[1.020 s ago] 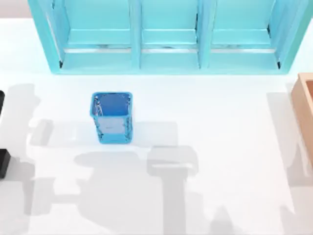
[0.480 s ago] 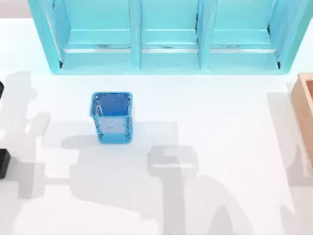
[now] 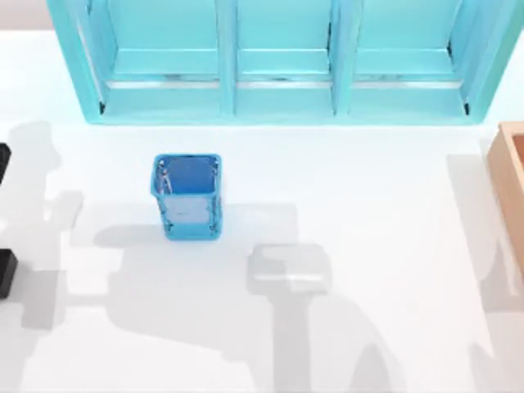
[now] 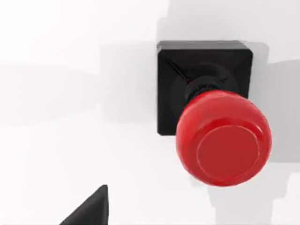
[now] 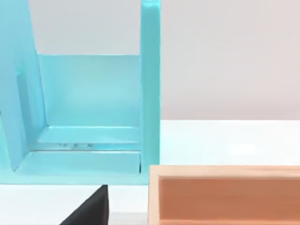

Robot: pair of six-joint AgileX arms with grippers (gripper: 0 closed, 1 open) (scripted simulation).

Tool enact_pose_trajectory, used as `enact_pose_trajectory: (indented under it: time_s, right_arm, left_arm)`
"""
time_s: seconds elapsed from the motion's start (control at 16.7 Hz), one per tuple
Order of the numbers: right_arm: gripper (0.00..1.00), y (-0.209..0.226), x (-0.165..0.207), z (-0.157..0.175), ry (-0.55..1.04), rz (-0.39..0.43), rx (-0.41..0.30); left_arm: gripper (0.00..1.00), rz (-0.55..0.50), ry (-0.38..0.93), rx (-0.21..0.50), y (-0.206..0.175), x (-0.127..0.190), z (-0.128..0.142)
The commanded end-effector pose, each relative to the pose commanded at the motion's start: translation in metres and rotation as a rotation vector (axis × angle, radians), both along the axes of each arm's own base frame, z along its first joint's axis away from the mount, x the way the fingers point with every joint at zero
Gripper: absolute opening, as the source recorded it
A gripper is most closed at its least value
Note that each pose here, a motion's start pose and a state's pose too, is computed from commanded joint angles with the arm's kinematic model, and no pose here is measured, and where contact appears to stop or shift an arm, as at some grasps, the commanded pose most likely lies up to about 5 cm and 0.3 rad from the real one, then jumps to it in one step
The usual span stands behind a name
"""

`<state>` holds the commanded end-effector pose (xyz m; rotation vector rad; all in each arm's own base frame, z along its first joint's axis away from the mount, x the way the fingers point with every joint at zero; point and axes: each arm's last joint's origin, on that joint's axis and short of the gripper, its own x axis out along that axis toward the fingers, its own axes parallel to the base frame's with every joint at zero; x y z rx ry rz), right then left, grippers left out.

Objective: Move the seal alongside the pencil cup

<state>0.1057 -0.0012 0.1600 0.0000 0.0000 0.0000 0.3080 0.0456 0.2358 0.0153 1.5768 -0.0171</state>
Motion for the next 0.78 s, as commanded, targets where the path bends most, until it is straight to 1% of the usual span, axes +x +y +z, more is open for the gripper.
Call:
enact_pose_trajectory:
  time_s: [0.48,0.78]
  right_arm:
    - [1.00,0.000,0.000,0.000,0.000,0.000,0.000]
    - [1.00,0.000,0.000,0.000,0.000,0.000,0.000]
  left_arm:
    - [1.00,0.000,-0.016,0.002,0.001,0.004,-0.048]
    - [1.00,0.001,-0.014,0.002,0.001,0.002,-0.076]
